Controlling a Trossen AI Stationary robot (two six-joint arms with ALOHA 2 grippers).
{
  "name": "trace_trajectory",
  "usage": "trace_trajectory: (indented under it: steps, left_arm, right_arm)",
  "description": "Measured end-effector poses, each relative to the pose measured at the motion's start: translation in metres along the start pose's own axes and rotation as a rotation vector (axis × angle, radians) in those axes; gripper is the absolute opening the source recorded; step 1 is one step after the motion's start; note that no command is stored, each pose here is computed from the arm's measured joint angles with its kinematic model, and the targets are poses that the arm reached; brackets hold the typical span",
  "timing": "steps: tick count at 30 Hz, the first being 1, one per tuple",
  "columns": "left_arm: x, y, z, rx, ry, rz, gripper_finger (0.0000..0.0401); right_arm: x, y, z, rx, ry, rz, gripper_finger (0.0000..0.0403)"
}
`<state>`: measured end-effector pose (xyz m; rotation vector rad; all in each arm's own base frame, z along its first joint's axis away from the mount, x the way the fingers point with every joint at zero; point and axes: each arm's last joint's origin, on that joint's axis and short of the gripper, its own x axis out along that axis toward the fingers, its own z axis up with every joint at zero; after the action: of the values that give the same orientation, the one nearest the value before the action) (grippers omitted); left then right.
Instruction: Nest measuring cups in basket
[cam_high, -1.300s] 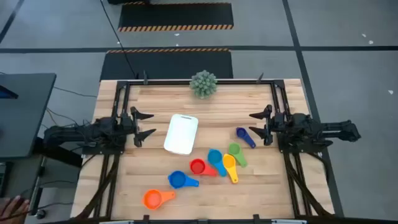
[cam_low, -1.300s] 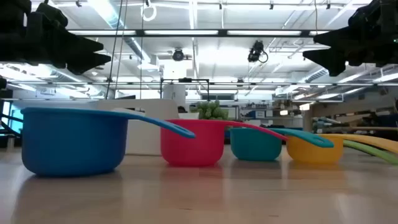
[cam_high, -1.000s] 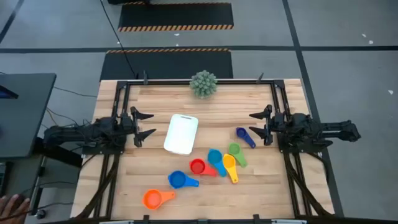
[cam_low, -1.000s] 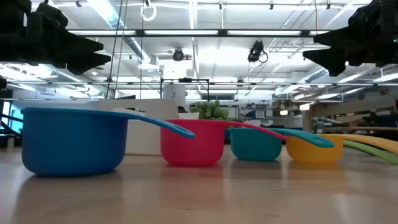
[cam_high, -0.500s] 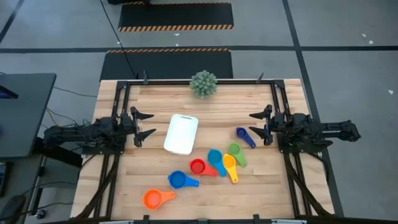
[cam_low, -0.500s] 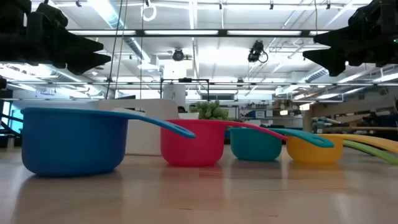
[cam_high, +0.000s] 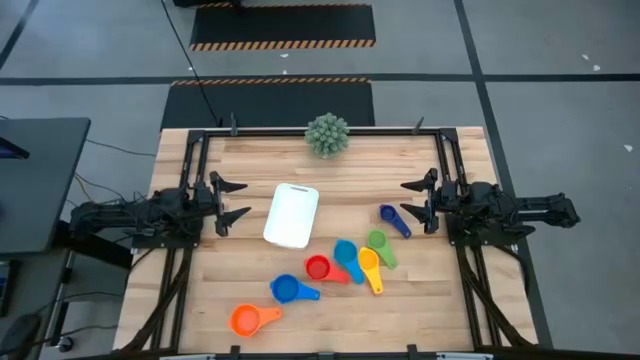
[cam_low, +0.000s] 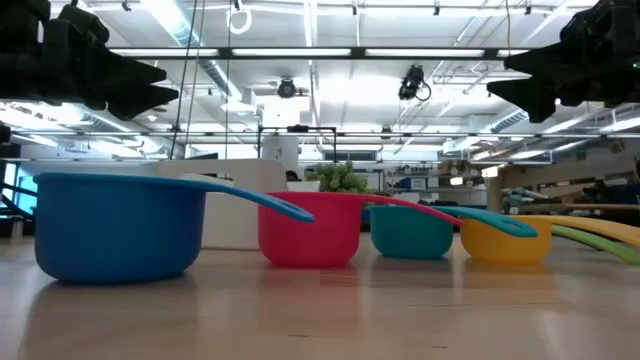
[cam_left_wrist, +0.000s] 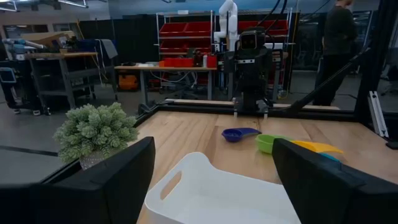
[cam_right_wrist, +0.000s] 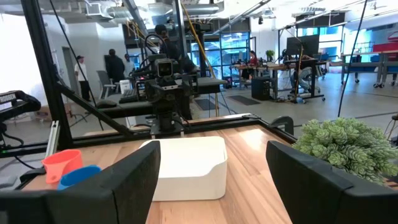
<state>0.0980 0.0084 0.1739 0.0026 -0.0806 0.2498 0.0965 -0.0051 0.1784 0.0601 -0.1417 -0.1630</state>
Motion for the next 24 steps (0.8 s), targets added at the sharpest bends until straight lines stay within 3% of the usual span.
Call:
trace_trajectory:
  steps: [9, 15, 24]
  left_arm:
    - [0.0, 0.0, 0.001, -0.008, -0.012, 0.0, 0.033]
    - [0.0, 0.0, 0.006, -0.232, -0.058, -0.005, 0.033]
    - [-0.001, 0.001, 0.017, -0.275, -0.169, -0.017, 0.033]
  right_arm:
    - [0.0, 0.0, 0.0, 0.0, 0.0, 0.0, 0.0299]
    - [0.0, 0.0, 0.0, -0.014, -0.005, 0.0, 0.0299]
    - [0.0, 0.0, 0.006, -0.008, -0.063, 0.002, 0.0299]
